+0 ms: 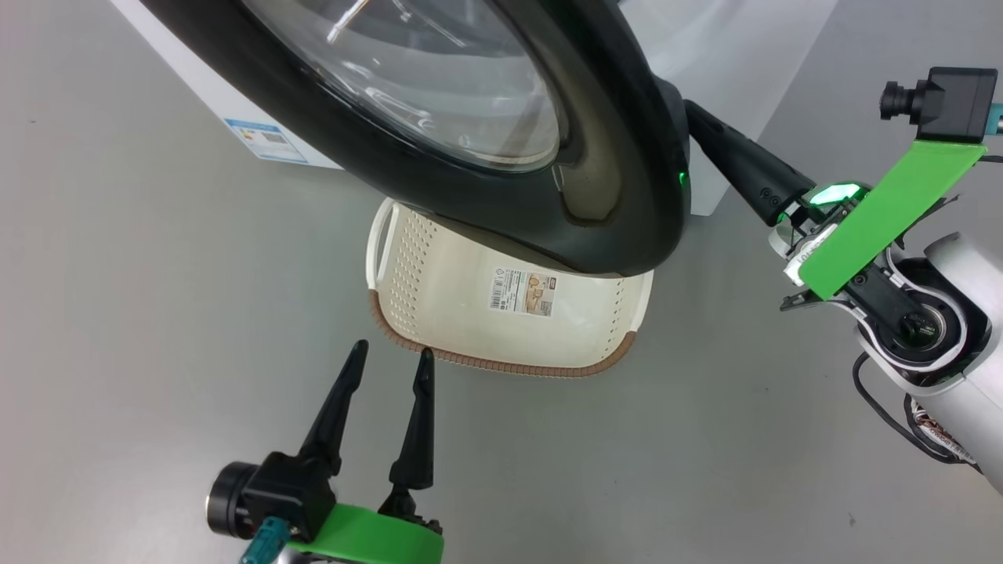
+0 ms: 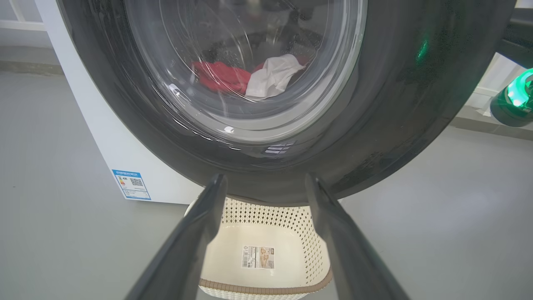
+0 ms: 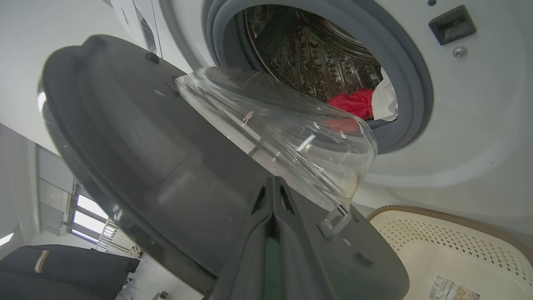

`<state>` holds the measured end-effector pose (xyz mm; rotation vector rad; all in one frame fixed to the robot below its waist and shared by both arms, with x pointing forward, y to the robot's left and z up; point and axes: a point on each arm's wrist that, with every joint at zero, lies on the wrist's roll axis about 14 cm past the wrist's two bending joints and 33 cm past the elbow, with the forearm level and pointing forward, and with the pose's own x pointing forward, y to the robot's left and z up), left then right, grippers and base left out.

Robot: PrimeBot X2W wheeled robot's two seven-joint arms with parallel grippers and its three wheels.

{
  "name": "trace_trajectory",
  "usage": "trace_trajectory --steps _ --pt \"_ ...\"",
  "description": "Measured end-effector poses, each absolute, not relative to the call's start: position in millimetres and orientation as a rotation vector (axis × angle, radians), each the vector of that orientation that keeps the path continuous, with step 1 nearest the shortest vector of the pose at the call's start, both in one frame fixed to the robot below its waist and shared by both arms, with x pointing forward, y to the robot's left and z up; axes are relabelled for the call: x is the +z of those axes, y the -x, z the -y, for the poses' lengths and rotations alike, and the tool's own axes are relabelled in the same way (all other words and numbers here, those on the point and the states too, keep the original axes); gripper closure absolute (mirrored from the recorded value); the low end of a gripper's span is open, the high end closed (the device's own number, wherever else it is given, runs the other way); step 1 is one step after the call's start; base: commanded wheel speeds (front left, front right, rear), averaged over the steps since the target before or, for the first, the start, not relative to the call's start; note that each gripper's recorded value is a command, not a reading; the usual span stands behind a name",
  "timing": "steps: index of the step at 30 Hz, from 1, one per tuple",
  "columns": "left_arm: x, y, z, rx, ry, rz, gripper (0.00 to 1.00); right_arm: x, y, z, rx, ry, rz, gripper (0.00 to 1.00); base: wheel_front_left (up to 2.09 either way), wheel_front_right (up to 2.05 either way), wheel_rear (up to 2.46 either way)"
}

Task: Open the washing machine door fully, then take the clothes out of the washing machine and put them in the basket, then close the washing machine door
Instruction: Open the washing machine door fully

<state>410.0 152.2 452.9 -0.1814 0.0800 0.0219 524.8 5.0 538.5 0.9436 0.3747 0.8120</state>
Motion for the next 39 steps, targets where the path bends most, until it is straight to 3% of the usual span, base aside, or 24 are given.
trace_trajectory --steps 18,39 --pt "472.7 -404.8 -161.9 0.051 0.179 -0.028 0.00 537.3 -481.1 -38.5 0.964 -0.914 -0.537 1.00 0.00 0.00 0.00" --pt "483.6 -347.7 -200.1 0.192 0.171 -0.011 0.00 543.4 -407.9 -103.4 1.160 -0.908 -0.683 1.00 0.00 0.00 0.00"
